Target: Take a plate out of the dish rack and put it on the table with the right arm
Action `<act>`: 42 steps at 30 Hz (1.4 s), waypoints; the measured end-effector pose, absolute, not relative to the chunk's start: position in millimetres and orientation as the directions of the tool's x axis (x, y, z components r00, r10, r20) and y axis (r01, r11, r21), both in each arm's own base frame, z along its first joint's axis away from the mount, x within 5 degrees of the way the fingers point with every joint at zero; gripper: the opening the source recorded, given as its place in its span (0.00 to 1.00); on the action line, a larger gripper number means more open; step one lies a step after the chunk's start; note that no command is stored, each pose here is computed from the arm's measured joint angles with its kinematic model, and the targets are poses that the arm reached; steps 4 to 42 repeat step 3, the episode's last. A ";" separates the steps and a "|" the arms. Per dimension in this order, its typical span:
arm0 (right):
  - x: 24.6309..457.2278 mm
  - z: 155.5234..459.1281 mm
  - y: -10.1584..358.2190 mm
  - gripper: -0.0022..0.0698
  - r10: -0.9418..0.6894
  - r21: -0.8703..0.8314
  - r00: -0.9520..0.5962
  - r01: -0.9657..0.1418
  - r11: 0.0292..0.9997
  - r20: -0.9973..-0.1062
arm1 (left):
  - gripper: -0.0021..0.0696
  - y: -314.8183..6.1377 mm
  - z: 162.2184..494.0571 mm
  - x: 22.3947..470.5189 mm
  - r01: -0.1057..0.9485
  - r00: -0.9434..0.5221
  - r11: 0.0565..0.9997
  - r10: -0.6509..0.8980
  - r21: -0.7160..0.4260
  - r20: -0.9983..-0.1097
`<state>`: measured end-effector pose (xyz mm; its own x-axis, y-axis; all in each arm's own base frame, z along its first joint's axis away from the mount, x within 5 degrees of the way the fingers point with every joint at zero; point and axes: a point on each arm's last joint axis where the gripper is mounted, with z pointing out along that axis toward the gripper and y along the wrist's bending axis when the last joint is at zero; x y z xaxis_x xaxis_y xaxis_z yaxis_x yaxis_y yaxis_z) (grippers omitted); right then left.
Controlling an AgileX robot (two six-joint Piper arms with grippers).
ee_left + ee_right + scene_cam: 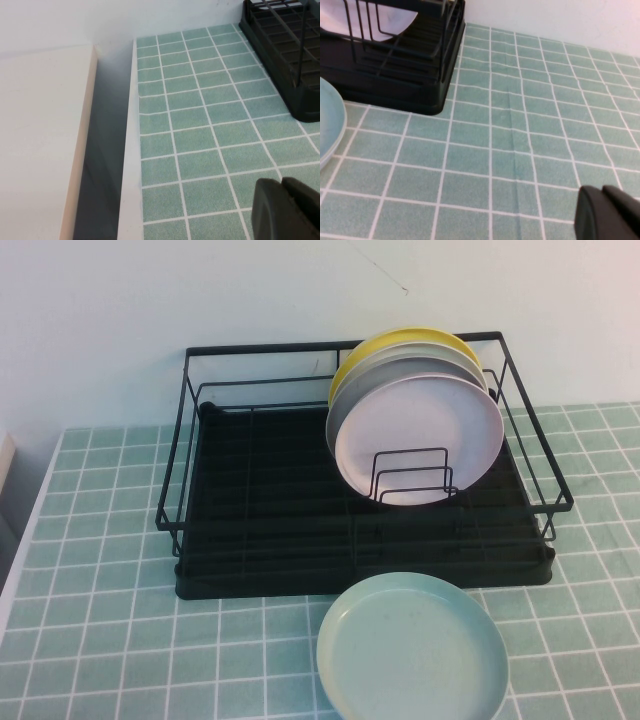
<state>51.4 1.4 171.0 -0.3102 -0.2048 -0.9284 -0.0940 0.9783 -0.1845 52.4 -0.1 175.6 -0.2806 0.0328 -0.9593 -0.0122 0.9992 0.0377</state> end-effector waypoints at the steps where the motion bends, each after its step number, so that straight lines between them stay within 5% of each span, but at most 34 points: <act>1: 51.4 171.0 1.4 0.03 -0.205 -0.184 -0.310 -0.094 0.978 -0.928 | 0.02 -0.1 175.6 52.4 -0.012 -0.281 0.999 0.033 0.038 -0.959; 42: 51.4 171.0 1.4 0.03 -0.205 -0.184 -0.310 -0.094 0.978 -0.928 | 0.02 -0.1 175.6 52.4 -0.012 -0.281 0.999 0.033 0.038 -0.959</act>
